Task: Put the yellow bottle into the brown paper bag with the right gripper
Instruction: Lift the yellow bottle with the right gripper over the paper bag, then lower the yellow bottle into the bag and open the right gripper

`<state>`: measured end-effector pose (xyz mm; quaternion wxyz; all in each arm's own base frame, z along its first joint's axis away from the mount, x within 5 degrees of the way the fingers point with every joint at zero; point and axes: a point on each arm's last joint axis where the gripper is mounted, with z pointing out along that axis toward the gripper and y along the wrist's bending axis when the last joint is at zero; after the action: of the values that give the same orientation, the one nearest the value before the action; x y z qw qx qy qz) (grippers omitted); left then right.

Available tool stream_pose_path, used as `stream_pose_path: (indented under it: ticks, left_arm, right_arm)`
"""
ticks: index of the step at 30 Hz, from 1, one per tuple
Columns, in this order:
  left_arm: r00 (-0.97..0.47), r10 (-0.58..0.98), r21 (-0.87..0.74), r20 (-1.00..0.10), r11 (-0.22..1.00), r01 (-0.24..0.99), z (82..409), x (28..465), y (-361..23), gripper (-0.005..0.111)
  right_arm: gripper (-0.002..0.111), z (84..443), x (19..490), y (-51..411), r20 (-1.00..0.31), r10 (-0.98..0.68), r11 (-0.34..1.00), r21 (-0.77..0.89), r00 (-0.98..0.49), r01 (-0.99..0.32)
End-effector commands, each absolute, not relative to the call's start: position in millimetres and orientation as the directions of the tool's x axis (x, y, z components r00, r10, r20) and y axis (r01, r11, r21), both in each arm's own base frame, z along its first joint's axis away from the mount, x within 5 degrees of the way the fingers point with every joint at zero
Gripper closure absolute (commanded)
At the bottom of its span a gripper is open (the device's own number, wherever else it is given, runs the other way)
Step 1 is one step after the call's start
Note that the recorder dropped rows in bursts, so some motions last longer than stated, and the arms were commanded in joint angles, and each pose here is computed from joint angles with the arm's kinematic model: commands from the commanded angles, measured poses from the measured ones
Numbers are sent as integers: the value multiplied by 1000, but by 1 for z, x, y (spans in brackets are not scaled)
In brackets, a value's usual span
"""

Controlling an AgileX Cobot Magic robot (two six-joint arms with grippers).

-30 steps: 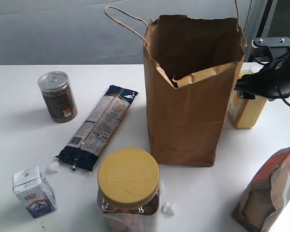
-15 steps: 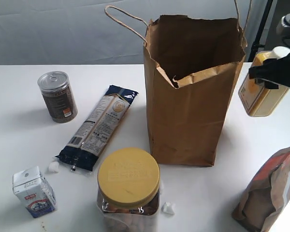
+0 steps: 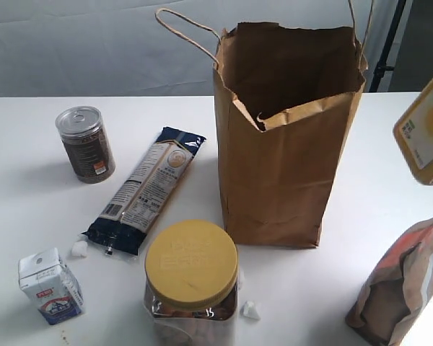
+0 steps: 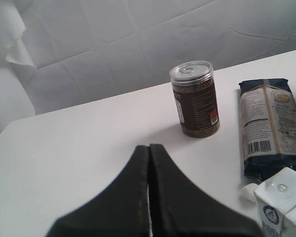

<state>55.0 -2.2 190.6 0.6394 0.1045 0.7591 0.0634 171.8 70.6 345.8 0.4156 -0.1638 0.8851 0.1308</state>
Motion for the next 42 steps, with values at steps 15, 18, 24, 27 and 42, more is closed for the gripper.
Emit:
stream_pose_path:
  ticks: [15, 18, 24, 27, 42]
  left_arm:
    - [-160, 232, 222, -959, 972, 80, 189, 55, -2, 107]
    - [-160, 232, 222, -959, 972, 80, 189, 55, -2, 107]
    - [-160, 232, 222, -959, 972, 80, 189, 55, -2, 107]
    - [-160, 232, 222, -959, 972, 80, 189, 55, -2, 107]
    - [-160, 232, 222, -959, 972, 80, 189, 55, -2, 107]
  right_arm:
    - [108, 397, 116, 94, -888, 54, 609, 391, -456, -690]
    - [108, 396, 135, 98, -890, 105, 626, 406, -444, -665]
    - [108, 383, 173, 115, -865, 147, 573, 470, -480, -671]
    - [108, 377, 188, 122, -854, 184, 539, 502, -487, -676]
    - [108, 383, 253, 144, -900, 211, 522, 434, -381, -735]
